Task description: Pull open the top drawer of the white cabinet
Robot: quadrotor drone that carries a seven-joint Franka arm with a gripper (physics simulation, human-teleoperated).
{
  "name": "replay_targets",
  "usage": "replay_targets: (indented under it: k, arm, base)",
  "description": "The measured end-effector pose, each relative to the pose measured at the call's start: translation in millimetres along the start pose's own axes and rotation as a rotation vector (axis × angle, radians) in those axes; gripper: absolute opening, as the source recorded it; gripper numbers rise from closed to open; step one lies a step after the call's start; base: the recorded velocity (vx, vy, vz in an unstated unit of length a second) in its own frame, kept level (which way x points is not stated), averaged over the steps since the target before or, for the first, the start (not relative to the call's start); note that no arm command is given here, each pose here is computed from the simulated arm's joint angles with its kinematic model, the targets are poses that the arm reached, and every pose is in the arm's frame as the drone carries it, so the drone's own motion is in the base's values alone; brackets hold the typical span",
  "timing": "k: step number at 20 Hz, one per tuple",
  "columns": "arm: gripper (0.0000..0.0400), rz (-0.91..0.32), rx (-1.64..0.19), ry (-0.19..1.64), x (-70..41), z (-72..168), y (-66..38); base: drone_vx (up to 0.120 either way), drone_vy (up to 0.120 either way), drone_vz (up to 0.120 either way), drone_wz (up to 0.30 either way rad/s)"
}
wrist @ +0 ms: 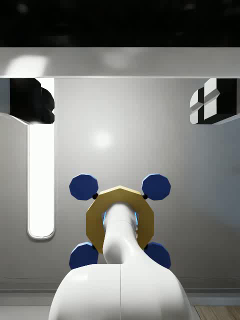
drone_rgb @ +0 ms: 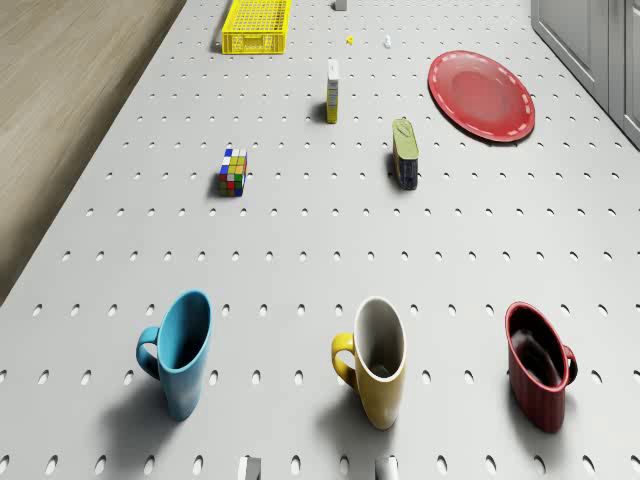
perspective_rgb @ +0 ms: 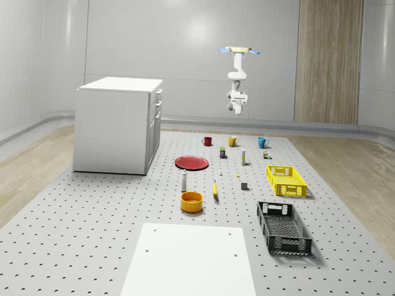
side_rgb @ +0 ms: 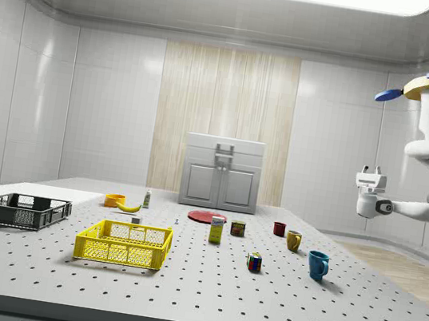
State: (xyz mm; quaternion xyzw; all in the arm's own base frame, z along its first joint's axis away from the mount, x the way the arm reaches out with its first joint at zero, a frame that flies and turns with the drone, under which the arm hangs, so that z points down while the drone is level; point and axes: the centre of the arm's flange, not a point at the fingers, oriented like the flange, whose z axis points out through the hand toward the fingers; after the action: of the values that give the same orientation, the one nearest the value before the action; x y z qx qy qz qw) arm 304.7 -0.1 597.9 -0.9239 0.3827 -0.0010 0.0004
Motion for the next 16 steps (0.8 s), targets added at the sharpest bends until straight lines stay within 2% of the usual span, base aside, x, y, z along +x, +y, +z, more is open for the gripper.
replay_targets:
  k: [3,6,11,15,16]
  arm:
    - [0.0340,0.000,0.002,0.002,-2.2,-23,2.3]
    - [0.0322,0.000,0.003,0.003,-2.4,-43,2.5]
    - [0.0310,0.000,0.006,0.006,-1.1,-71,1.1]
    - [0.0307,0.000,0.008,0.008,-0.5,-83,0.4]
    - [0.0306,0.002,0.041,-0.024,2.5,-85,3.1]
  base:
    - [0.000,0.000,0.000,0.000]
    - [0.000,0.000,0.000,0.000]
    - [0.000,0.000,0.000,0.000]
    - [0.000,0.000,0.000,0.000]
    - [0.000,0.000,0.000,0.000]
